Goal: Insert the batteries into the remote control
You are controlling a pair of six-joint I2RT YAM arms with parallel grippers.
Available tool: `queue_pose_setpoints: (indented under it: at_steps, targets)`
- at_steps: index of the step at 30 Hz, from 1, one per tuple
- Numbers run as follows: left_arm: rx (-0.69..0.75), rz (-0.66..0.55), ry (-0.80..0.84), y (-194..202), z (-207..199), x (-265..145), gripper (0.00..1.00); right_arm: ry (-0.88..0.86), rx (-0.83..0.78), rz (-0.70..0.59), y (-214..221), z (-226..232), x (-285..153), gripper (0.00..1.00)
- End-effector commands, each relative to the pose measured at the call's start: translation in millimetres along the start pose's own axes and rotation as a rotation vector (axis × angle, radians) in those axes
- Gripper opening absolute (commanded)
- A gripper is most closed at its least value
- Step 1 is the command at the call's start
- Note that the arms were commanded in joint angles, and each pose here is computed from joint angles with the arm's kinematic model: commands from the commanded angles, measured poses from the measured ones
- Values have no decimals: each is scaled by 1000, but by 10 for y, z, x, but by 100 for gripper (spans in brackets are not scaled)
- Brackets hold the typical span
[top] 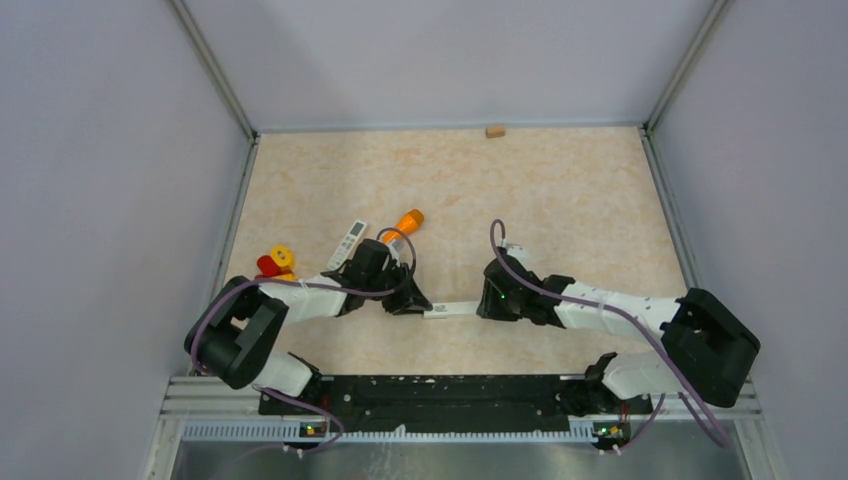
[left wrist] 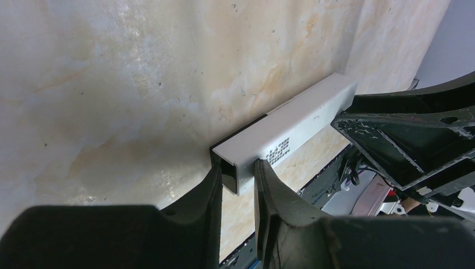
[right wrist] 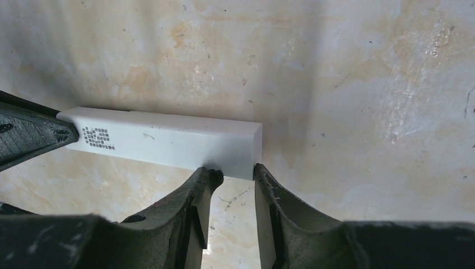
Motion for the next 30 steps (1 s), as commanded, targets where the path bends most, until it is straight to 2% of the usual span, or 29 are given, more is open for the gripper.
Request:
queue_pose_setpoints:
  at_steps: [1, 5, 6, 15, 20, 30]
  targets:
    - [-47, 61, -252, 305, 675, 46, 0, 77, -6, 87, 309, -170, 138, 38]
    - [-44, 66, -264, 313, 702, 50, 0, 39, -16, 7, 82, -94, -21, 62]
    - [-42, 66, -269, 313, 714, 50, 0, 28, -15, -15, 25, -77, -65, 66]
    - [-43, 71, -291, 324, 763, 49, 0, -34, 11, -87, -247, -12, -274, 72]
    - [-40, 67, -292, 315, 755, 44, 0, -29, 32, -94, -274, -46, -248, 69]
    - [-38, 68, -299, 319, 771, 41, 0, 31, 21, -89, -259, -135, -71, 41]
Point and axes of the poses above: each gripper's point midway between its finger pads, its own x axis out along the fingers, its own z axis along the line the jaws close on, y = z × x, the point moved 2 cm from there along -x, back along the fingers, and after that the axes turned 9 degrees about -x, right-handed, at the moved point
